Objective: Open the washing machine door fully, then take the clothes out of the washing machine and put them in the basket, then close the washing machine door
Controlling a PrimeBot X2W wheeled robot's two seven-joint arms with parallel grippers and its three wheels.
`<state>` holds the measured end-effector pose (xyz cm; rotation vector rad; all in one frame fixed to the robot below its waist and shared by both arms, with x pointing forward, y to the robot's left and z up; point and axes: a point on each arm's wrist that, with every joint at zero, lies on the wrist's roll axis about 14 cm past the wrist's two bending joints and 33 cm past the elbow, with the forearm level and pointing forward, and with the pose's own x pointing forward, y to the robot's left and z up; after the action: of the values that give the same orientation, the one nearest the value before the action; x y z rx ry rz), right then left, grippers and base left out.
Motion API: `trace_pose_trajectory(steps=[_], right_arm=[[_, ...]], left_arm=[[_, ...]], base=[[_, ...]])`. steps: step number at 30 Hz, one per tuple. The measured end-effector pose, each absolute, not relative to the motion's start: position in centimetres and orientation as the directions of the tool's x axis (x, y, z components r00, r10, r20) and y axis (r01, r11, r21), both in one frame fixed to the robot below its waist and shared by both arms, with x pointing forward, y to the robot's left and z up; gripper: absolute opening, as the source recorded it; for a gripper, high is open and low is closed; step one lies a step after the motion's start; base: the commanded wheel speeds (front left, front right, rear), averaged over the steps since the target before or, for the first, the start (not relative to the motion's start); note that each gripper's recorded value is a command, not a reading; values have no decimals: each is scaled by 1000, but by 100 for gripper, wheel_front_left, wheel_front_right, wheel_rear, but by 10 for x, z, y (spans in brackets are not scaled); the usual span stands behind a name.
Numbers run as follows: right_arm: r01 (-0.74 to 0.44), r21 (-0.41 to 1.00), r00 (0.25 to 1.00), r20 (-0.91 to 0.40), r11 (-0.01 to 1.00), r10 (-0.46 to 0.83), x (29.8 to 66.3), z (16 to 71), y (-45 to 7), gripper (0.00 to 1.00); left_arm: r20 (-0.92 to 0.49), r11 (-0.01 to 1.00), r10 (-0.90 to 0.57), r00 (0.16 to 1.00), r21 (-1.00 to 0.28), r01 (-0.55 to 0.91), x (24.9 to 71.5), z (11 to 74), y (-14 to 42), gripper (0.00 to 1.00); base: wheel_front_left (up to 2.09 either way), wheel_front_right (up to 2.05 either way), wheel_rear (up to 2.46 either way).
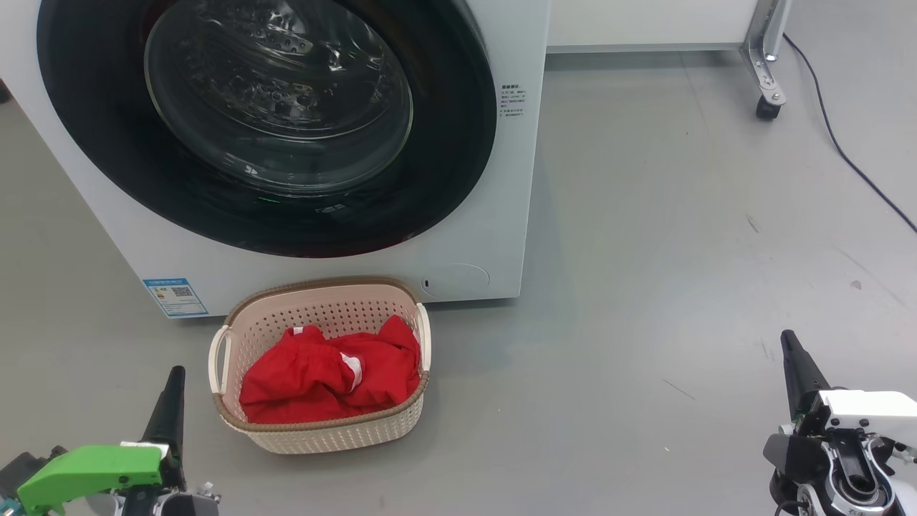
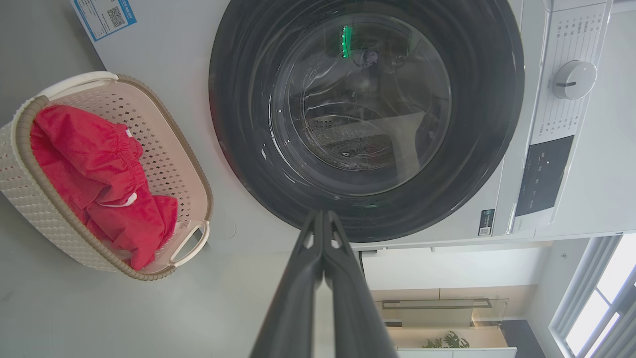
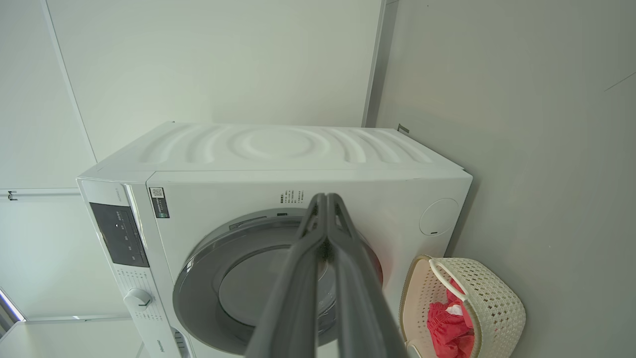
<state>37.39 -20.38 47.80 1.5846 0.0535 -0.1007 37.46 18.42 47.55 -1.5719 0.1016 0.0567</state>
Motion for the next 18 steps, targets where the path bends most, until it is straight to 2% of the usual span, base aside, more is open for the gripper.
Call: trace_pose_trajectory(steps=[18], right_arm=[[101,995,994,-102,-17,-30,374,477,-204,0]], left_arm=[[-99,-1,-27,995,-995,-99,375,476,185,0]], base=[[0,0,0]])
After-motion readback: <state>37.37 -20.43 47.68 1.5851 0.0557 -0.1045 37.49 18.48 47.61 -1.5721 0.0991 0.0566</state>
